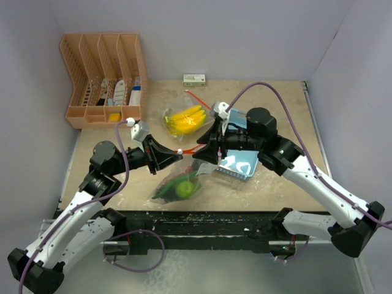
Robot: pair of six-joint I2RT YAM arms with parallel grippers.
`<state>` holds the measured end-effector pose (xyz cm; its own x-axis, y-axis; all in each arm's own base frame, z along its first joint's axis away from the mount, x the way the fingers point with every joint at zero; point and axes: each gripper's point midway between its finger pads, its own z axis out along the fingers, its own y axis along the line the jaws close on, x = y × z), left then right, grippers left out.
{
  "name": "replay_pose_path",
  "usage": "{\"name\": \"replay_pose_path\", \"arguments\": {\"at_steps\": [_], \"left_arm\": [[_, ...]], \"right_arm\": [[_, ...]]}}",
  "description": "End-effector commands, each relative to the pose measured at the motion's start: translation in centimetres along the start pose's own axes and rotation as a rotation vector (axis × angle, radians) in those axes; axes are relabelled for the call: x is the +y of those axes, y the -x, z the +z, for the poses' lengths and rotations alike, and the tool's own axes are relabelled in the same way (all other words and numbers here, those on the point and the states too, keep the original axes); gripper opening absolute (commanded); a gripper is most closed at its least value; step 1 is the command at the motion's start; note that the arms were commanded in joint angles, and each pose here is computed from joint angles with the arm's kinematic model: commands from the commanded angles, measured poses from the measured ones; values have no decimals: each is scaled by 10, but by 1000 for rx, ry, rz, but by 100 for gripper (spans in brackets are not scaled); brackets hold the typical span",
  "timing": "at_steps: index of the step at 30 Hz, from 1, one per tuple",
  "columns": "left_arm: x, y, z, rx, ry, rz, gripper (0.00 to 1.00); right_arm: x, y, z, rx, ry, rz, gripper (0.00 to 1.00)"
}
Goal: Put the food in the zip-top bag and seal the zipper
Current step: Zip the zipper food storage bag at the center of the board.
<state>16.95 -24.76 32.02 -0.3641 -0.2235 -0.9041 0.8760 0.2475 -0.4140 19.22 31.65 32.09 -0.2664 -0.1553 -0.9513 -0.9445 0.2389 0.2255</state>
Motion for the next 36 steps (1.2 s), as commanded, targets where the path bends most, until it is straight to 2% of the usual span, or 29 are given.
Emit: {"name": "replay_pose_path", "arguments": {"at_steps": [1, 5, 13, 19, 26, 36], "left_arm": [[-9, 16, -14, 16, 63, 120, 0], [-15, 13, -18, 57, 44, 142, 0], [-21, 14, -21, 64, 21, 167, 0], [-18, 9, -21, 79, 30, 163, 0], [-1, -10, -30, 128, 129, 111, 0], [-3, 2, -37, 71, 169, 147, 0]], "right_arm": [[27, 35, -28, -125, 36, -130, 63], [54, 55, -34, -204, 172, -236, 67], [52, 53, -4, -156, 307, -236, 66], [44, 35, 21, -103, 391, -189, 64], [40, 11, 31, -52, 435, -133, 64], [34, -35, 60, 85, 442, -28, 61]]}}
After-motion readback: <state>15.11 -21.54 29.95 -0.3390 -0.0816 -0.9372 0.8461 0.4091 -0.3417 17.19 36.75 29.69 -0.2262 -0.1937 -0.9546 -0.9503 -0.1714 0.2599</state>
